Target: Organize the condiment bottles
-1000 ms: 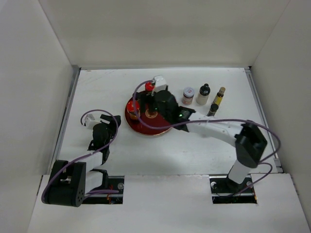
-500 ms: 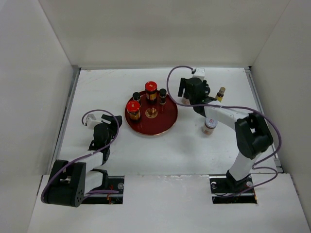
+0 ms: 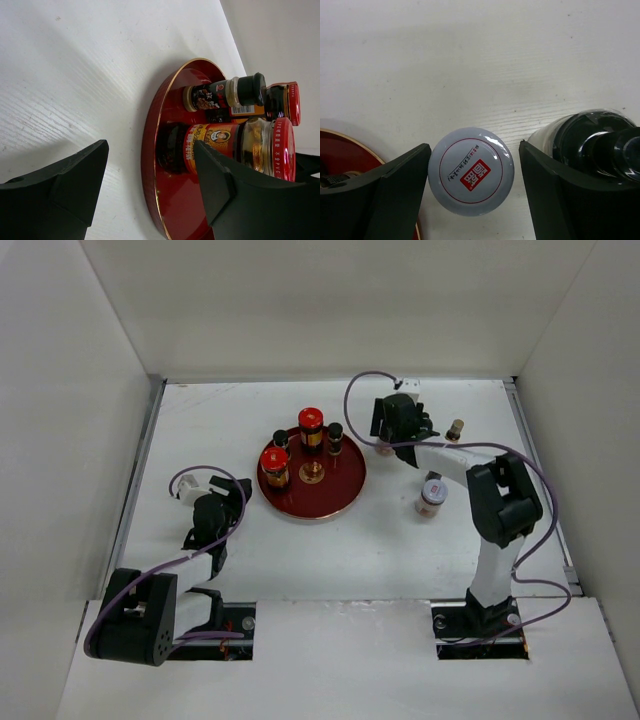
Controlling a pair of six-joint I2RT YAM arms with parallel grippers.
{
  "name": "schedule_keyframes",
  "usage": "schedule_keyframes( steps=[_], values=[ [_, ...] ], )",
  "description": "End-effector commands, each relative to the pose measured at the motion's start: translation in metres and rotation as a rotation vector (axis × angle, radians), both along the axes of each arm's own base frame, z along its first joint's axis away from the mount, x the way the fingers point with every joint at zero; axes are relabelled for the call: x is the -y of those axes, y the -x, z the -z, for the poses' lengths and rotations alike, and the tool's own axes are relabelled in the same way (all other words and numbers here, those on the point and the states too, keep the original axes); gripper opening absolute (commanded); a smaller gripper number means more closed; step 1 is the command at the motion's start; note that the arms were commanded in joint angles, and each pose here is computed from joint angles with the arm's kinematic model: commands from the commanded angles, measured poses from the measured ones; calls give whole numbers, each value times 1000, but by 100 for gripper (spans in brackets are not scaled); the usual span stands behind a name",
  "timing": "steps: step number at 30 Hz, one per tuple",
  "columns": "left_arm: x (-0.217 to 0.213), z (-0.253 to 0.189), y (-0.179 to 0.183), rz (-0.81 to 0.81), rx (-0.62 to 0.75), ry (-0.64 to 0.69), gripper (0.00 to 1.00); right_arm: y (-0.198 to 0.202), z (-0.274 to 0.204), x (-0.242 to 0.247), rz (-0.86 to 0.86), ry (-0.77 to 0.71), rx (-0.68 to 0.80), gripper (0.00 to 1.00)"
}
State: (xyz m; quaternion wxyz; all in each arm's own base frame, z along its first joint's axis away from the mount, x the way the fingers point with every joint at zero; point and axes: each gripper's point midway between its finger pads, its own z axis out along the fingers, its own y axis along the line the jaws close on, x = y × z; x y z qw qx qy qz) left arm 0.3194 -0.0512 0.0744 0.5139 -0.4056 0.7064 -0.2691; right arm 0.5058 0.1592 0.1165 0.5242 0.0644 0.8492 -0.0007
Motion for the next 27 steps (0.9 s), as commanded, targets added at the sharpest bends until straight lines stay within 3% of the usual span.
schedule_keyframes(
  steps=[1, 4, 8, 15, 21, 27],
  values=[
    [1, -22, -10, 0, 77, -4, 67, -13, -12, -9, -18, -33, 35, 78],
    [2, -22, -10, 5, 78, 2, 67, -13, -9, -10, -20, -35, 20, 77],
    [1, -24, -10, -1, 81, -5, 67, -8, -22, -8, -10, -51, 45, 56],
    [2, -23, -10, 4, 81, -1, 67, 31, -95, -16, -47, -85, 205, 52],
    [3, -23, -10, 3, 80, -4, 67, 79, -107, -82, -213, -142, 217, 51],
    [3, -24, -11, 4, 81, -7, 67, 98, -107, -178, -409, -186, 225, 53]
  ],
)
